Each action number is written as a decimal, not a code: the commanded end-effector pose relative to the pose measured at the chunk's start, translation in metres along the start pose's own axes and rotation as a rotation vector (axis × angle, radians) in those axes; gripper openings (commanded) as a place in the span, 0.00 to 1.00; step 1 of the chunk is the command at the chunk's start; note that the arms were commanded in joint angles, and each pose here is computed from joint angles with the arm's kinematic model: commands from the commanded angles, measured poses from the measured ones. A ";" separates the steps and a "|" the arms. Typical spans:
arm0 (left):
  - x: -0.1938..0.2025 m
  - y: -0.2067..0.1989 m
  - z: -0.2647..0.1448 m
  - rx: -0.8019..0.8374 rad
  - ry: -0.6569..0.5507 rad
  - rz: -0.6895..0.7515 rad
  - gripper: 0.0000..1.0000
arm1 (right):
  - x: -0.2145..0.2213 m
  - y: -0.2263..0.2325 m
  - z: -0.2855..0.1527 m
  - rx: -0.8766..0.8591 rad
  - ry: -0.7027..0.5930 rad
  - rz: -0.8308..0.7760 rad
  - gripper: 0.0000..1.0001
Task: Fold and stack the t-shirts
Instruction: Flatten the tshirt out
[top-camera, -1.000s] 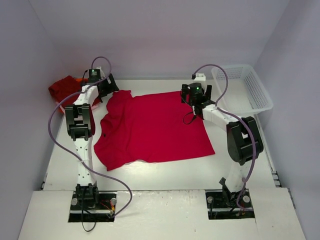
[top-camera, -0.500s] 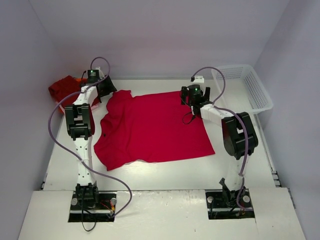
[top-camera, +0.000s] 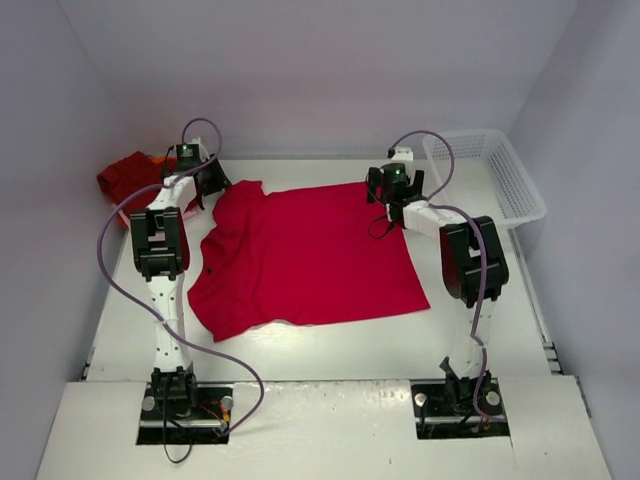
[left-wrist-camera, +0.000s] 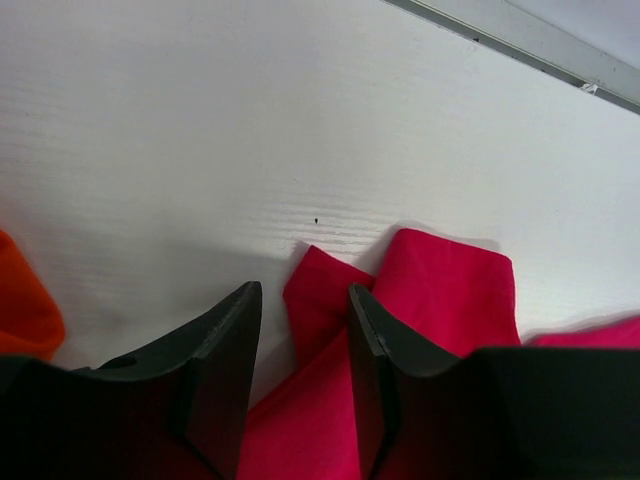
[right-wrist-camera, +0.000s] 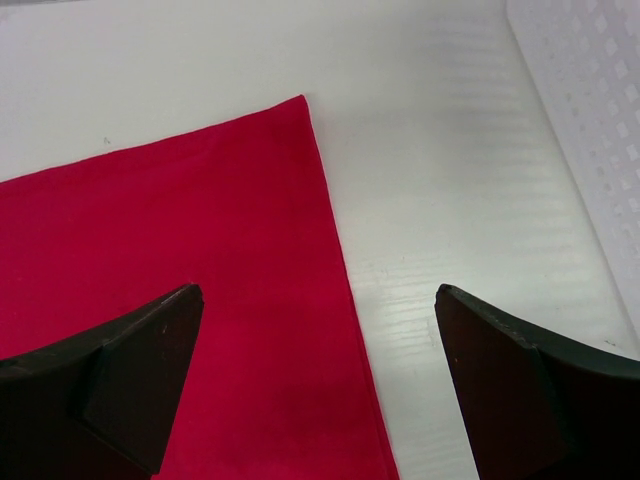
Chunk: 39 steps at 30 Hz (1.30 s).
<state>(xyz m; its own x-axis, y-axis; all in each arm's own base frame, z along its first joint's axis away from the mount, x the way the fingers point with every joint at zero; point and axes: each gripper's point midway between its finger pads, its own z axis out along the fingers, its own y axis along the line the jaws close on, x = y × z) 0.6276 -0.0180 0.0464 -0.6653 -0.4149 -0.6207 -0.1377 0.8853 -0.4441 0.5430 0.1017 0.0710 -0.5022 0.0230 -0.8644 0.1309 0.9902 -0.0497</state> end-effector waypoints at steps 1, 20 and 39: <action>-0.031 -0.019 -0.025 0.038 -0.079 0.002 0.34 | -0.043 0.001 0.000 -0.015 -0.105 0.061 0.98; -0.013 -0.042 -0.022 0.072 -0.057 0.039 0.00 | -0.034 -0.011 0.027 0.006 -0.082 0.072 0.97; -0.014 -0.043 -0.028 0.024 -0.071 0.082 0.00 | -0.045 -0.028 0.059 -0.059 -0.083 0.134 0.88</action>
<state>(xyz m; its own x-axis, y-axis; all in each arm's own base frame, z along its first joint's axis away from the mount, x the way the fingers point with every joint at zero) 0.6211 -0.0461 0.0403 -0.6762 -0.3748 -0.6343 -0.0963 0.8985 -0.4283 0.5883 0.0487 0.0474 -0.5012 0.1260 -0.8561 0.1899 0.9812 0.0332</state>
